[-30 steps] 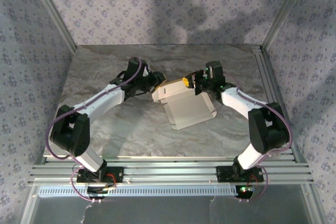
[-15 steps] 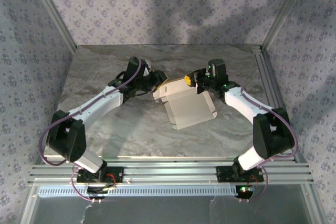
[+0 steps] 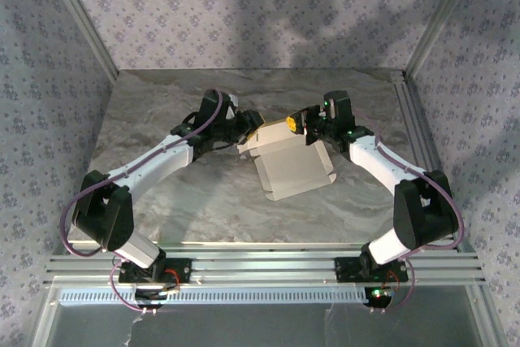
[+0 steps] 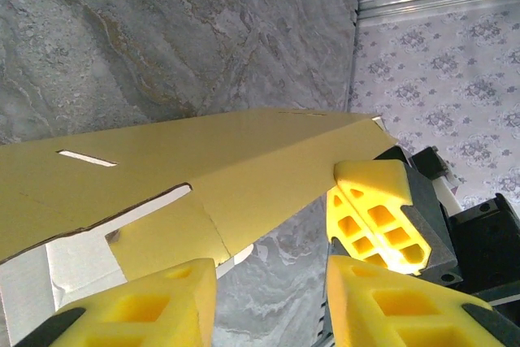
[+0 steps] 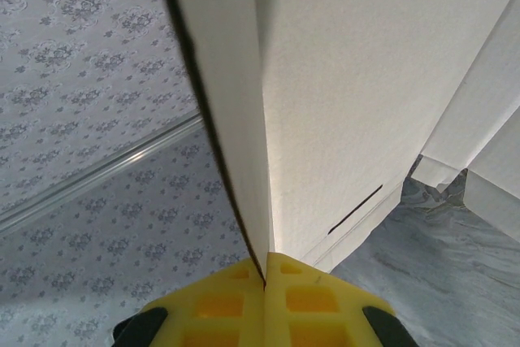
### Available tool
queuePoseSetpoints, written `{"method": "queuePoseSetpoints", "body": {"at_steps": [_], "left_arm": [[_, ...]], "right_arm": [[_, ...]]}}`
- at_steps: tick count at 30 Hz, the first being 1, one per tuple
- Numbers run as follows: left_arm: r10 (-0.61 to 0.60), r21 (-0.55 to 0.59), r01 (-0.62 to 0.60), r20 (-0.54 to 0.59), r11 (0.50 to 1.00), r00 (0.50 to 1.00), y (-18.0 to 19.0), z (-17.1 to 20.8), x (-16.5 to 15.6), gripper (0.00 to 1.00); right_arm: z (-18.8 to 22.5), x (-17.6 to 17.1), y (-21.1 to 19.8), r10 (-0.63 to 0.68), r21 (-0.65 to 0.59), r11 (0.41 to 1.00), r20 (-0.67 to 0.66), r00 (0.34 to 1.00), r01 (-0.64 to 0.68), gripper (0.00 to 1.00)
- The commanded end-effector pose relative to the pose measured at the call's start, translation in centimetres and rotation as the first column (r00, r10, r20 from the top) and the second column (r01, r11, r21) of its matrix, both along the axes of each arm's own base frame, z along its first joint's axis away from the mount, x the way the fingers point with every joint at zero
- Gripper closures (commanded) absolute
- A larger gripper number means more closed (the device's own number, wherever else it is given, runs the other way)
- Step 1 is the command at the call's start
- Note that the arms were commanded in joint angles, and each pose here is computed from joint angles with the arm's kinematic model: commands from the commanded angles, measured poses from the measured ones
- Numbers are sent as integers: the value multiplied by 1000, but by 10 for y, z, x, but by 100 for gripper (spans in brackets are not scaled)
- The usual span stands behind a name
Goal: Fold the paper box
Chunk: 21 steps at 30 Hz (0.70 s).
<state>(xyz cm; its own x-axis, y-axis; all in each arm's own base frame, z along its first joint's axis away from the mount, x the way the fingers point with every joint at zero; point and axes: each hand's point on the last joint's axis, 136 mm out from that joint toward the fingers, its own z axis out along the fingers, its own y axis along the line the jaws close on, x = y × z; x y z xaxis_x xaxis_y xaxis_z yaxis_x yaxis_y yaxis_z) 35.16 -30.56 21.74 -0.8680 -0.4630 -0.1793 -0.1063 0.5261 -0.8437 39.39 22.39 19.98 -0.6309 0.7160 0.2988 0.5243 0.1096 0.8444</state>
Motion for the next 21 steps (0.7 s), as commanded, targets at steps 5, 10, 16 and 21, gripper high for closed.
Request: {"method": "queuePoseSetpoints", "body": {"at_steps": [5, 10, 16, 21], "left_arm": [[60, 155, -81, 138, 985, 989, 33, 37, -10, 61], [-250, 598, 31, 286, 801, 925, 65, 40, -19, 72], [-628, 855, 82, 308, 512, 715, 43, 4, -27, 68], [-785, 945, 18, 260, 327, 563, 5, -8, -24, 63]], "right_arm": [[16, 0, -14, -16, -40, 999, 44, 999, 18, 100], [10, 0, -22, -7, -84, 996, 42, 999, 11, 100], [4, 3, -19, 10, -88, 996, 22, 1000, -8, 100], [1, 6, -19, 6, -86, 996, 9, 1000, -5, 100]]}}
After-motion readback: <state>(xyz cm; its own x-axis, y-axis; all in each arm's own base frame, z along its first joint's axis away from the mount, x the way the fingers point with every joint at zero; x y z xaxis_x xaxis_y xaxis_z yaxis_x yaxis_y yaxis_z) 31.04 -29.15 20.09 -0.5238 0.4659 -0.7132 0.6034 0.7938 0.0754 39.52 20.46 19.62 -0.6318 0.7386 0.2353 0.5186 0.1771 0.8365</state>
